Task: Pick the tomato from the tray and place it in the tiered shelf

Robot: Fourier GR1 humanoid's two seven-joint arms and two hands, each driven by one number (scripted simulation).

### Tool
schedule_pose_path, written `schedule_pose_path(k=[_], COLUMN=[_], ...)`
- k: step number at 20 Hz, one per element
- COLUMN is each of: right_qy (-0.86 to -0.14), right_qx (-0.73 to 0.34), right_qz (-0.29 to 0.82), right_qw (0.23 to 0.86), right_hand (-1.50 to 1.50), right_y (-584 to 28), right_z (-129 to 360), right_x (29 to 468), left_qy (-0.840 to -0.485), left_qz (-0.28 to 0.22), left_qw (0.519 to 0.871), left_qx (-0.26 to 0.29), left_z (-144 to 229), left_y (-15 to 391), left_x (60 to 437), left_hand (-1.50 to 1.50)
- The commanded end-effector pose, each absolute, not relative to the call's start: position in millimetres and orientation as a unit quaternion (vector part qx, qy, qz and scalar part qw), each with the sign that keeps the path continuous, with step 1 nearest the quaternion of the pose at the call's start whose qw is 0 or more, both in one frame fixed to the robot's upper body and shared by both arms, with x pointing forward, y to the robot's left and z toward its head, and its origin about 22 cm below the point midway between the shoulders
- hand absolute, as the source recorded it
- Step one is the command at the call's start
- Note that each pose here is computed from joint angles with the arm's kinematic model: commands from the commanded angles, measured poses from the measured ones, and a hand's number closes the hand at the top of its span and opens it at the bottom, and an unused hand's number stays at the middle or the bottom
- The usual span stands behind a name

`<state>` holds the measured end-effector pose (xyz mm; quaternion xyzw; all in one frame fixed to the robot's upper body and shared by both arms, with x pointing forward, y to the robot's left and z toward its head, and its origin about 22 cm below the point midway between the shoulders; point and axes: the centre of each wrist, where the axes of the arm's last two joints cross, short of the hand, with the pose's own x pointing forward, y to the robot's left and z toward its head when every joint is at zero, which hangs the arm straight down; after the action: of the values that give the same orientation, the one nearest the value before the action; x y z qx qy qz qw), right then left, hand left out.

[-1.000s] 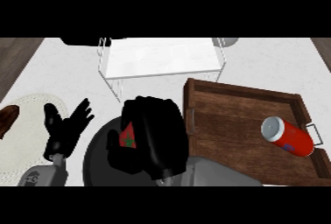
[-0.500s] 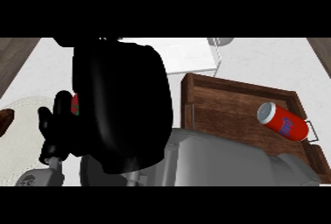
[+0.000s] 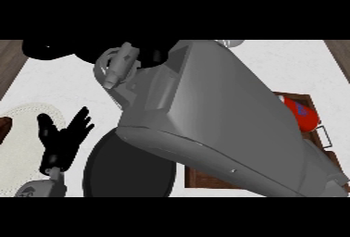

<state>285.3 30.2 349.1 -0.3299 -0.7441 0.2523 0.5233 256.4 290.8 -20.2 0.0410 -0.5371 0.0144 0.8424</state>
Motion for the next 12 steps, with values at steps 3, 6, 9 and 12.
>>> schedule_pose_path(k=[3, 6, 9, 12], right_qy=[-0.707, -0.695, -0.682, -0.686], right_qx=[-0.345, -0.350, -0.340, -0.352], right_qz=[0.230, 0.253, 0.285, 0.296], right_qw=[0.574, 0.575, 0.582, 0.564], right_hand=[1.50, 1.50, 1.50, 1.50], right_y=[17.7, 24.3, 7.2, 14.4], right_z=[384.4, 383.6, 381.7, 370.5], right_x=[320.9, 336.0, 352.6, 365.8], left_qy=[-0.532, -0.534, -0.525, -0.533], left_qz=[0.018, 0.015, 0.018, 0.011], left_qw=[0.846, 0.844, 0.850, 0.845], left_qx=[0.042, 0.039, 0.047, 0.044], left_z=[-33.1, -36.6, -44.9, -21.7], left_y=[288.6, 287.1, 293.7, 297.9], left_x=[246.3, 249.4, 248.0, 258.8], left_hand=[0.00, 0.00, 0.00, 0.00])
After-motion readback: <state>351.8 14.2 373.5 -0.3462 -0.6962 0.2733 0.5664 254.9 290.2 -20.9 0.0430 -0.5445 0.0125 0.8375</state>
